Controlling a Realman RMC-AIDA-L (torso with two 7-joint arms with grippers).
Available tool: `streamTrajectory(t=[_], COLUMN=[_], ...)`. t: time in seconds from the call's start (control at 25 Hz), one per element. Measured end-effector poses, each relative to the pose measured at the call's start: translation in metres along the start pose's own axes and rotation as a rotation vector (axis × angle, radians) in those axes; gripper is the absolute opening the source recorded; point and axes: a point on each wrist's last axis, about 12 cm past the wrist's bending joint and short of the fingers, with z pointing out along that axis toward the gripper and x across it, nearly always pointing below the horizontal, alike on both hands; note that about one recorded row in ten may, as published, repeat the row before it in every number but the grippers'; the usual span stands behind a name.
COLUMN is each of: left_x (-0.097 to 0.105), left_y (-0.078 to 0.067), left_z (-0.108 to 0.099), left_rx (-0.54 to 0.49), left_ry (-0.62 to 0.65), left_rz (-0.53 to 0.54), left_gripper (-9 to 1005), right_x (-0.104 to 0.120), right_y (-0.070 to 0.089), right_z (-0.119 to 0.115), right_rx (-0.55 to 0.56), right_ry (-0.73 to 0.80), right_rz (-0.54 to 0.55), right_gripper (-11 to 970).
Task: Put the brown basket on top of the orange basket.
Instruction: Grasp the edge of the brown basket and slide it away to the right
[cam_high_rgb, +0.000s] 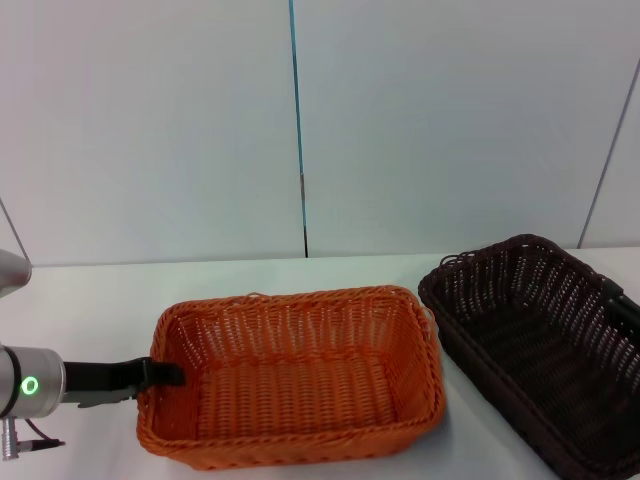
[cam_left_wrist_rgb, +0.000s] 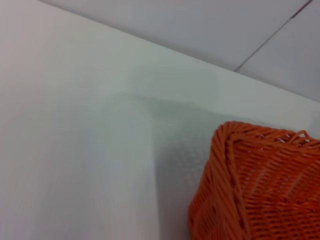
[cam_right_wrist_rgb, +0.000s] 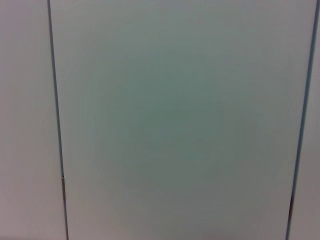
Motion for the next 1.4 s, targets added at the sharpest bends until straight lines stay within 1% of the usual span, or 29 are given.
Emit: streamTrajectory(t=[0.36, 0.52, 0.76, 0.88, 1.04, 1.08, 1.12, 1.2, 1.24, 1.28, 1.4], left_x=[0.002, -0.001, -0.004, -0.003, -0.002, -0.001, -0.001, 0.000, 0.003, 0.003, 0.008], left_y=[0.004, 0.006, 0.005, 0.003, 0.000, -0.001, -0.001, 0.001, 0.006, 0.006, 0.016], left_z=[-0.001, -0.006, -0.017, -0.024, -0.036, -0.043, -0.043, -0.049, -0.055, -0.055, -0.068], left_rx=[-0.013, -0.019, -0.024, -0.027, -0.025, -0.022, -0.022, -0.005, 0.018, 0.018, 0.061], left_ry=[-0.007, -0.028, -0.087, -0.125, -0.226, -0.281, -0.281, -0.334, -0.388, -0.388, -0.511], left_rz=[-0.011, -0.004, 0.021, 0.030, 0.033, 0.054, 0.054, 0.059, 0.047, 0.047, 0.034], left_gripper=[730, 847, 905, 905, 905, 905, 905, 905, 905, 905, 905], right_x=[0.000, 0.000, 0.002, 0.004, 0.009, 0.011, 0.012, 0.015, 0.016, 0.018, 0.024], right_y=[-0.001, -0.001, -0.002, -0.002, -0.004, -0.004, -0.005, -0.006, -0.006, -0.007, -0.009], right_z=[0.000, 0.000, -0.001, -0.002, -0.005, -0.005, -0.006, -0.007, -0.007, -0.008, -0.010], right_rx=[0.003, 0.003, 0.003, 0.004, 0.012, 0.015, 0.019, 0.026, 0.031, 0.036, 0.052], right_ry=[0.000, 0.001, 0.006, 0.012, 0.021, 0.023, 0.024, 0.021, 0.019, 0.017, 0.014], right_rz=[0.000, 0.001, 0.006, 0.012, 0.014, 0.014, 0.014, 0.014, 0.014, 0.013, 0.012], right_gripper=[733, 733, 732, 732, 732, 732, 732, 732, 732, 732, 732])
